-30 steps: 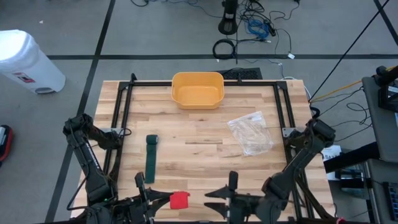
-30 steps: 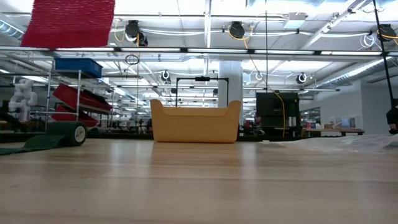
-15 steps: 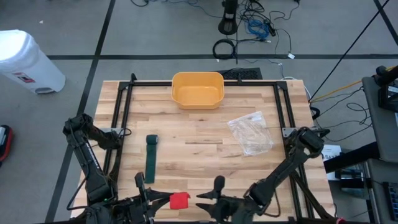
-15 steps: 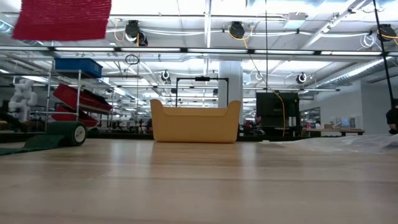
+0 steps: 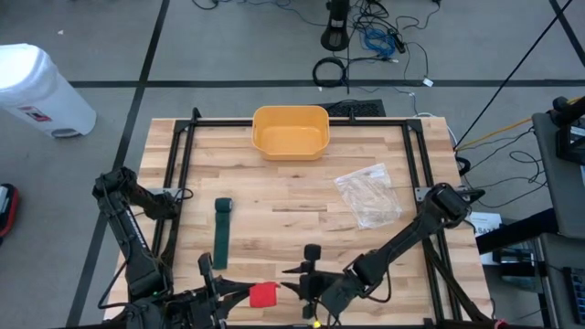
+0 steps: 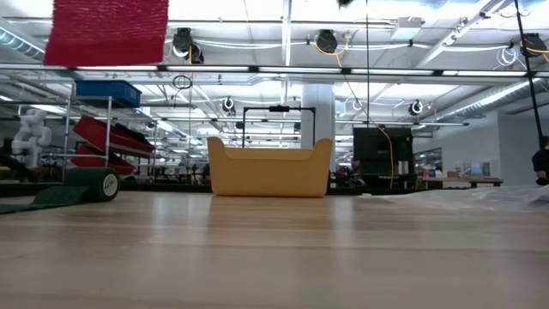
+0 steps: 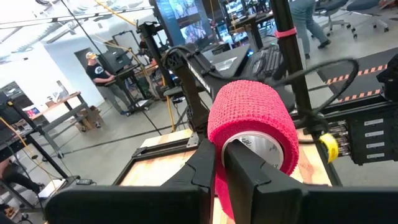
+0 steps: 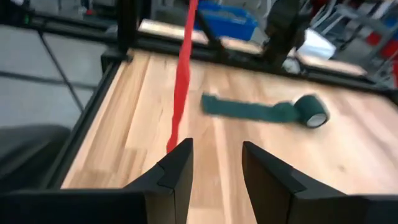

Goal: Roll bandage
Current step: Roll the red bandage

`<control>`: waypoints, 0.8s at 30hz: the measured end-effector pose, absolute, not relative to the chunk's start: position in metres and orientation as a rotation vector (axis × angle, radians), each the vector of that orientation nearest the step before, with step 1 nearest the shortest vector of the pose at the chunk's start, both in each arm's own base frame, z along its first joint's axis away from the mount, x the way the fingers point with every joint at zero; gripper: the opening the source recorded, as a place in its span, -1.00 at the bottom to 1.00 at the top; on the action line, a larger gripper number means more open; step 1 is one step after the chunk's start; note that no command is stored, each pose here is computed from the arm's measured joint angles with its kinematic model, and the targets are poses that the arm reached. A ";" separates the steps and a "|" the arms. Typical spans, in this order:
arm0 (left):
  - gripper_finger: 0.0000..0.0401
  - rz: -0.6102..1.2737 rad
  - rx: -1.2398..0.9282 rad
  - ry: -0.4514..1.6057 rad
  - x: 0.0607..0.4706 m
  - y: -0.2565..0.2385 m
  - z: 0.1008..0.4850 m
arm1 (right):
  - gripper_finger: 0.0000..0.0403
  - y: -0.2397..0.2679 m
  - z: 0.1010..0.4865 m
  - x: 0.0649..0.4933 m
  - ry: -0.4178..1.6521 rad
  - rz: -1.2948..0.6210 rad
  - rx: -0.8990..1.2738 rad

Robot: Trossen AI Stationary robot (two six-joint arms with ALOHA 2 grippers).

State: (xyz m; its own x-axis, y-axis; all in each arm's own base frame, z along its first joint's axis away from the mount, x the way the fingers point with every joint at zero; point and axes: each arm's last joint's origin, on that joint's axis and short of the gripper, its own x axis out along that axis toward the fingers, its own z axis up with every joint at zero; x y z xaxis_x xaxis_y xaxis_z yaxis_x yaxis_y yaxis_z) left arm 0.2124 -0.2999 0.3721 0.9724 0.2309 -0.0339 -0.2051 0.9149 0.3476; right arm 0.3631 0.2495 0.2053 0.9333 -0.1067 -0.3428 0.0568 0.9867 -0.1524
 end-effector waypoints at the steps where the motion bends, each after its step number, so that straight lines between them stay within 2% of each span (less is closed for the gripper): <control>1: -0.85 0.224 0.350 0.075 0.212 -0.300 0.372 | -0.40 0.248 0.202 0.363 0.365 -0.067 -0.141; 5: -0.85 0.225 0.351 0.075 0.212 -0.300 0.372 | -0.40 0.251 0.200 0.362 0.349 0.032 -0.164; 9: -0.85 0.224 0.351 0.075 0.212 -0.300 0.372 | -0.40 0.261 0.205 0.358 0.298 0.092 -0.286; 12: -0.85 0.225 0.351 0.075 0.212 -0.300 0.372 | -0.40 0.270 0.206 0.350 0.280 0.082 -0.478; 18: -0.85 0.225 0.352 0.075 0.212 -0.300 0.372 | -0.40 0.288 0.210 0.334 0.233 0.091 -1.007; 24: -0.85 0.226 0.352 0.075 0.213 -0.300 0.372 | -0.40 0.286 0.218 0.338 0.164 0.081 -1.241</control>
State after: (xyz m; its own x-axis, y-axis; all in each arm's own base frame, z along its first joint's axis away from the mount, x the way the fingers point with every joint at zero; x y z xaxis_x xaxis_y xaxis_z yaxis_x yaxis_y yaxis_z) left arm 0.2127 -0.2997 0.3722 0.9721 0.2322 -0.0339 -0.2061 0.9138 0.3499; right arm 0.3385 0.2863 0.2177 0.9853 -0.0282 -0.1683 -0.1504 0.3226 -0.9345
